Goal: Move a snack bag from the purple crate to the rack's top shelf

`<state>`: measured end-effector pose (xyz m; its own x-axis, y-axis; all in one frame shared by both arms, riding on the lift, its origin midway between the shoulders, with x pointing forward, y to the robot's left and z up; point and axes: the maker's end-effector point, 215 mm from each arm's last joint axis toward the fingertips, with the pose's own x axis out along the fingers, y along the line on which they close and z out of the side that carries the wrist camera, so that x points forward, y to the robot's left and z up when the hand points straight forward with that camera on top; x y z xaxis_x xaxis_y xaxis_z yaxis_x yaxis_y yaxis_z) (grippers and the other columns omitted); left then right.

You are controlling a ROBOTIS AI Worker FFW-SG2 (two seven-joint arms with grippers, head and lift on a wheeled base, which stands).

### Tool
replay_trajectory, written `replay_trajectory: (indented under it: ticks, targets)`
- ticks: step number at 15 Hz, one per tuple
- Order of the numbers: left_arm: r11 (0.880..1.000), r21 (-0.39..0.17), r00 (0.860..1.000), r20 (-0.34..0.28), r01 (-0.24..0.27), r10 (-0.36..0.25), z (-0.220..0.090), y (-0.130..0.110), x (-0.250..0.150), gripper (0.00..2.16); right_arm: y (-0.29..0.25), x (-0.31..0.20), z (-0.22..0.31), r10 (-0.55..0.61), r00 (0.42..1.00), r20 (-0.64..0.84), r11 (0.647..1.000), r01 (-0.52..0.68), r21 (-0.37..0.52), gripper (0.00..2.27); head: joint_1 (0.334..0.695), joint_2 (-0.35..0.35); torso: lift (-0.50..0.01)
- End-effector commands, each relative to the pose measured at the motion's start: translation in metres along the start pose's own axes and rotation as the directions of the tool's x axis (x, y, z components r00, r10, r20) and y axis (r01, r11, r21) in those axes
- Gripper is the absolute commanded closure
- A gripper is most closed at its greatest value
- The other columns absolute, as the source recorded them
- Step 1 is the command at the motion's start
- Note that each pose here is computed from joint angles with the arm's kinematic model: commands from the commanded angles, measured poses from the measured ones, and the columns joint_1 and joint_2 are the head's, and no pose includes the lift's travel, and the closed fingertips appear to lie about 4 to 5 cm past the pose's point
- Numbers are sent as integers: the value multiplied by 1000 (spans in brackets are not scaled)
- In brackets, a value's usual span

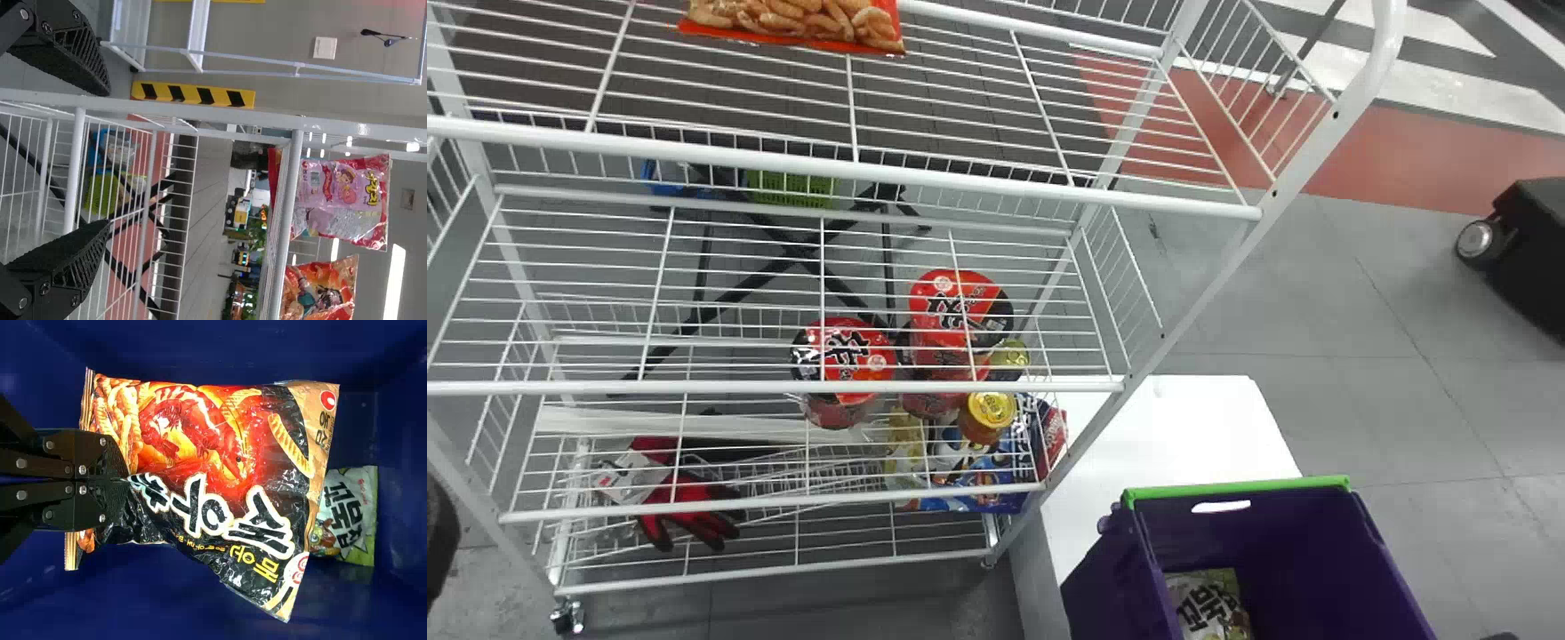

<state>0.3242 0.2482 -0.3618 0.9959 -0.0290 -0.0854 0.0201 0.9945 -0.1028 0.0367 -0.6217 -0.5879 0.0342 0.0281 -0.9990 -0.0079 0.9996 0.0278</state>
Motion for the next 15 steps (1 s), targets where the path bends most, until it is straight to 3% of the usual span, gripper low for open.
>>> replay_trajectory:
  ticks: [1,15]
  targets:
    - [1000,-1,1000,-2,-1,1,-1,0,-1,137,-1,-1,1,-2,1000,1,1000,2,-3,1528,695,-350,-262]
    - [1000,5,1000,12,-4,4,4,-3,-5,137,-6,-16,13,-19,999,42,1000,20,-14,1528,695,-350,-206]
